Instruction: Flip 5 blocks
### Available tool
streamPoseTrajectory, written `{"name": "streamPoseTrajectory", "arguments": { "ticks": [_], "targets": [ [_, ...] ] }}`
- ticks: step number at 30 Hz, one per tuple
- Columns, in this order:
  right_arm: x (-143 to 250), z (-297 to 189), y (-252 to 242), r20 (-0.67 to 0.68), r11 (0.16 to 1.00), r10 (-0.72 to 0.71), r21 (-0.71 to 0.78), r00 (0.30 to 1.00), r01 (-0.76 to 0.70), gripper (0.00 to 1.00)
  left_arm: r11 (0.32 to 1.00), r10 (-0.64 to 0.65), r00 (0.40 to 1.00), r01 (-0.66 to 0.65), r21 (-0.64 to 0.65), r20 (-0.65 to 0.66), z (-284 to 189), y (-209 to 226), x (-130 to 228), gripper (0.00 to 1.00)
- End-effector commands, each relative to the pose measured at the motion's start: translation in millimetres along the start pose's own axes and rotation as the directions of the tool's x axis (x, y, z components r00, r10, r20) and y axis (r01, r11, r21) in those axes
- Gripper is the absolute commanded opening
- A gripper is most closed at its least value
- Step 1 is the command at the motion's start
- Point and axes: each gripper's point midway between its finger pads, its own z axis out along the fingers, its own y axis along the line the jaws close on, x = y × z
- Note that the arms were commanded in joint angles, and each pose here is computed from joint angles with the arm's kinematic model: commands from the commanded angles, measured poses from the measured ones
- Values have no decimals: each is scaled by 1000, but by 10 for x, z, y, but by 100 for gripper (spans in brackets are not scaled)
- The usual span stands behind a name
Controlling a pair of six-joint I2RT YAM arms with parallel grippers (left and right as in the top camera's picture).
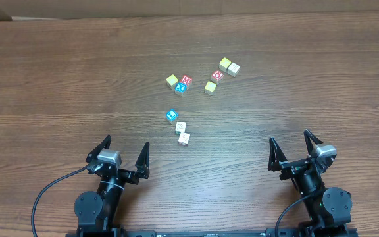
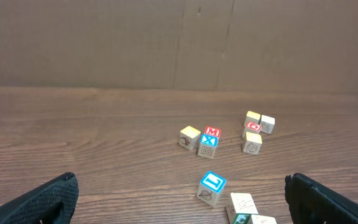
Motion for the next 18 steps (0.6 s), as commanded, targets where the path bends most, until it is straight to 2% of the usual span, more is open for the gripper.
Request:
{"name": "streamPoseTrajectory", "arguments": {
  "ticks": [1, 10, 18],
  "targets": [
    [17, 0, -4, 4, 1000, -19, -2, 1000, 19, 100, 1000, 23, 1000, -23, -14, 8, -6, 30, -11, 100],
    [17, 0, -4, 4, 1000, -18, -2, 1000, 18, 100, 1000, -13, 1000, 13, -3, 16, -8, 10, -36, 100],
    [17, 0, -4, 4, 1000, -19, -2, 1000, 19, 100, 998, -63, 987, 59, -33, -151, -59, 6, 7, 100]
  ]
}}
